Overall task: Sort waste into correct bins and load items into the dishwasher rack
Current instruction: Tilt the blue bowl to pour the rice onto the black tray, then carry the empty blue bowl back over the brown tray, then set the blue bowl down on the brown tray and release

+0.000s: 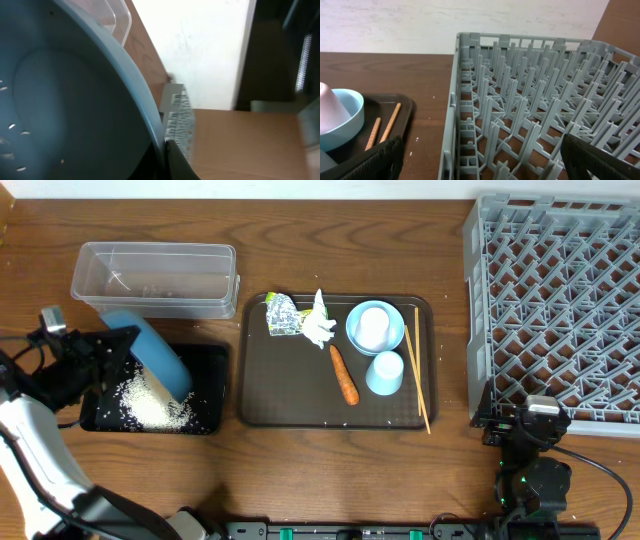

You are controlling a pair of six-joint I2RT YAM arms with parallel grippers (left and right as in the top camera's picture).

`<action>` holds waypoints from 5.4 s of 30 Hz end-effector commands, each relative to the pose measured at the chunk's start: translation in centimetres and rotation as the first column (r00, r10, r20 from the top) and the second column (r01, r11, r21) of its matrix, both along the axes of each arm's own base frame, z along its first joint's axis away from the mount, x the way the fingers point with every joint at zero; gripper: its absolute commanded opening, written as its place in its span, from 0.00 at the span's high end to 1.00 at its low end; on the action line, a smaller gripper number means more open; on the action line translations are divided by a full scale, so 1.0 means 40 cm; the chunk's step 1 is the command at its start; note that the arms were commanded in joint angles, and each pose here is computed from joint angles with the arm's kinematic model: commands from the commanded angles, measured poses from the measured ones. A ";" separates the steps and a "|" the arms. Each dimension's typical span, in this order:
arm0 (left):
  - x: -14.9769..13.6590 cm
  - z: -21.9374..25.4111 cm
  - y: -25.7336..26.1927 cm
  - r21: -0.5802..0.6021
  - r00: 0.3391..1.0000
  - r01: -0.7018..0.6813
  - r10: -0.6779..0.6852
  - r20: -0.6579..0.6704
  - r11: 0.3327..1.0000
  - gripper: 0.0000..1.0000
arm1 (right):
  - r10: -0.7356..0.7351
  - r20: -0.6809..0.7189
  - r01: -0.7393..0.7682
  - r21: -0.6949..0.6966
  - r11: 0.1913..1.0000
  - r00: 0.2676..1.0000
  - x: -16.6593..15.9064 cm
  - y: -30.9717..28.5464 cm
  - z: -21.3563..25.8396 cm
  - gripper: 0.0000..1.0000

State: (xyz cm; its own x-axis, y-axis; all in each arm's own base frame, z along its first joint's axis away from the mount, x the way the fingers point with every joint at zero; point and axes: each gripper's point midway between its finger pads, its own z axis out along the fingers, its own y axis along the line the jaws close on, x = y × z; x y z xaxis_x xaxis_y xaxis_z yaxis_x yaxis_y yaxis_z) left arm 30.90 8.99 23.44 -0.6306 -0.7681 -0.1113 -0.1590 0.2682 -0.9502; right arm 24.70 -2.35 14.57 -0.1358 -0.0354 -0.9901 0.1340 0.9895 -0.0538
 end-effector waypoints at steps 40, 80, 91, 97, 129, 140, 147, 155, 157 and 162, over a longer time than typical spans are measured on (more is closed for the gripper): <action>-0.101 0.033 0.050 -0.100 0.984 -0.067 0.082 0.157 0.993 0.94 | -0.017 -0.007 0.017 -0.013 1.000 1.000 -0.002 -0.009 -0.002 0.01; -0.199 0.129 -0.214 0.292 0.925 0.234 -0.304 0.226 0.928 0.94 | -0.017 -0.007 0.017 -0.013 1.000 1.000 -0.002 -0.009 -0.002 0.01; -0.188 0.144 -0.224 0.488 0.982 0.184 -0.176 -0.062 0.853 0.94 | -0.017 -0.007 0.017 -0.013 1.000 1.000 -0.002 -0.009 -0.002 0.01; -0.168 0.141 -0.301 0.530 0.977 0.212 -0.168 -0.130 0.821 0.94 | -0.017 -0.007 0.017 -0.013 1.000 1.000 -0.002 -0.009 -0.002 0.01; -0.009 -0.213 -0.733 0.797 0.886 0.464 -0.207 -0.415 0.386 0.94 | -0.017 -0.007 0.017 -0.013 1.000 1.000 -0.002 -0.009 -0.002 0.01; 0.040 -0.304 -0.771 0.795 0.878 0.479 -0.204 -0.434 0.371 0.94 | -0.017 -0.007 0.017 -0.013 1.000 1.000 -0.002 -0.009 -0.002 0.01; 0.034 -0.362 -0.766 0.782 0.852 0.523 -0.184 -0.490 0.339 0.94 | -0.017 -0.007 0.017 -0.013 1.000 1.000 -0.002 -0.009 -0.002 0.01; 0.015 -0.386 -0.752 0.772 0.835 0.549 -0.169 -0.523 0.320 0.93 | -0.017 -0.007 0.017 -0.013 1.000 1.000 -0.002 -0.009 -0.002 0.01; 0.009 -0.396 -0.748 0.768 0.829 0.558 -0.164 -0.535 0.313 0.92 | -0.017 -0.007 0.017 -0.013 1.000 1.000 -0.002 -0.009 -0.002 0.01; -0.008 -0.405 -0.753 0.745 0.808 0.588 -0.178 -0.562 0.316 0.86 | -0.017 -0.007 0.017 -0.013 1.000 1.000 -0.002 -0.009 -0.002 0.01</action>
State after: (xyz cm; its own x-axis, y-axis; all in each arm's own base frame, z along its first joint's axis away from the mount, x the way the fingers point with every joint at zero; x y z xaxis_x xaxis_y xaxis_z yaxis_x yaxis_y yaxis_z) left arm 31.13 -21.37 8.05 -0.9595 -0.0375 -0.2791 -0.0180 0.9972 -0.0720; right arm 24.70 -2.36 14.57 -0.1358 -0.0354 -0.9901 0.1344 0.9895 -0.0538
